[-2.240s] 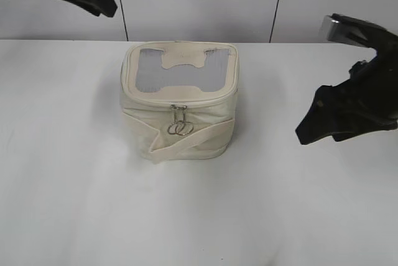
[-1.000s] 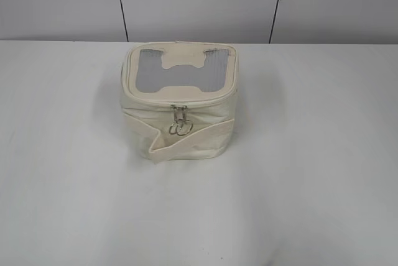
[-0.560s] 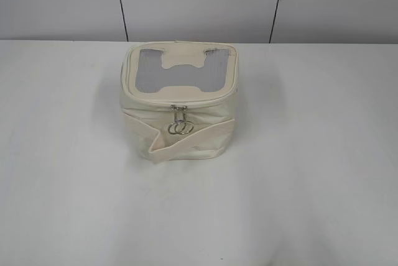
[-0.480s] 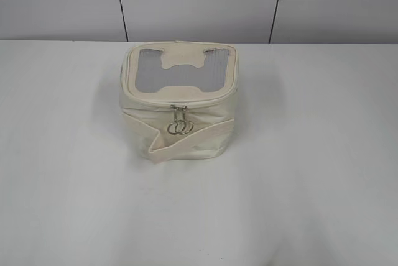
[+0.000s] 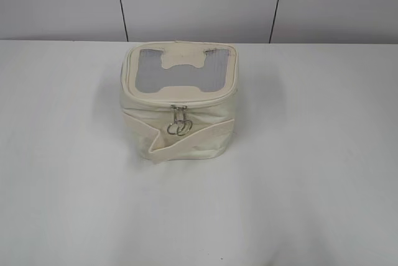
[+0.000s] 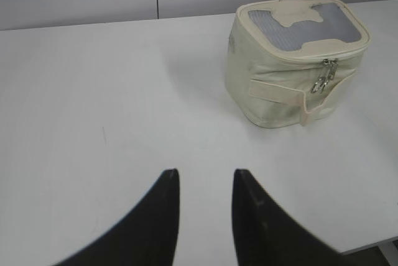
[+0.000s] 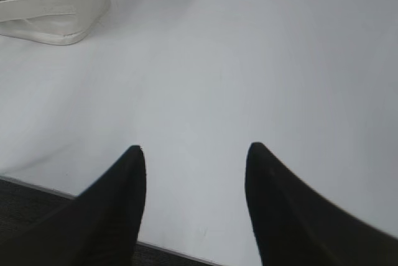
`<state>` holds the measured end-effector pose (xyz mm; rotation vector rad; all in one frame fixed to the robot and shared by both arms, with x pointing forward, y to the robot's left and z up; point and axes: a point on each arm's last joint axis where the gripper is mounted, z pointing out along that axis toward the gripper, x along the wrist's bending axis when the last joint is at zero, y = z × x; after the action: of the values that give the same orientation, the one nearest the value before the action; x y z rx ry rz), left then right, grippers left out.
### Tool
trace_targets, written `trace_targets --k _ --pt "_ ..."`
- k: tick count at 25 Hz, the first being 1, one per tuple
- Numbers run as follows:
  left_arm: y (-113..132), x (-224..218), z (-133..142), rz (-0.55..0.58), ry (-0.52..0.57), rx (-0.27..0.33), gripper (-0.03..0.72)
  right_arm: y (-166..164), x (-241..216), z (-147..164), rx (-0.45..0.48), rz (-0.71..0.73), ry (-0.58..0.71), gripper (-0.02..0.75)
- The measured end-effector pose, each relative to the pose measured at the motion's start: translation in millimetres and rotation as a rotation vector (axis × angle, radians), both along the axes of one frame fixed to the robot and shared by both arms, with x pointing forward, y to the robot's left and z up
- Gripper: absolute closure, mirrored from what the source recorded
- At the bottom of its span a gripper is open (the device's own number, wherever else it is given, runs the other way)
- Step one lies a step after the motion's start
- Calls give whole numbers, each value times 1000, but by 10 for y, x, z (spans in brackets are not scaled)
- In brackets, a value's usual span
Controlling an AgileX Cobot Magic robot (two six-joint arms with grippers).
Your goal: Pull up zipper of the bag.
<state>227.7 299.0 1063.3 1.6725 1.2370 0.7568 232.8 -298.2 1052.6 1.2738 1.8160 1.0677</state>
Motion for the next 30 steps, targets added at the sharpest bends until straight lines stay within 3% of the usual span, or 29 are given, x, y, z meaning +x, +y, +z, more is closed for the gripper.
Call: trace_targets --k 11,20,30 --pt "0 -1 0 3 -1 0 457 0 0 -1 1 -2 1 328" --pt "-25 5 2 225 -4 -1 457 10 5 0 2 -180 -1 328" --pt "-26 7 5 238 -7 -2 457 11 5 0 1 -187 -1 329"
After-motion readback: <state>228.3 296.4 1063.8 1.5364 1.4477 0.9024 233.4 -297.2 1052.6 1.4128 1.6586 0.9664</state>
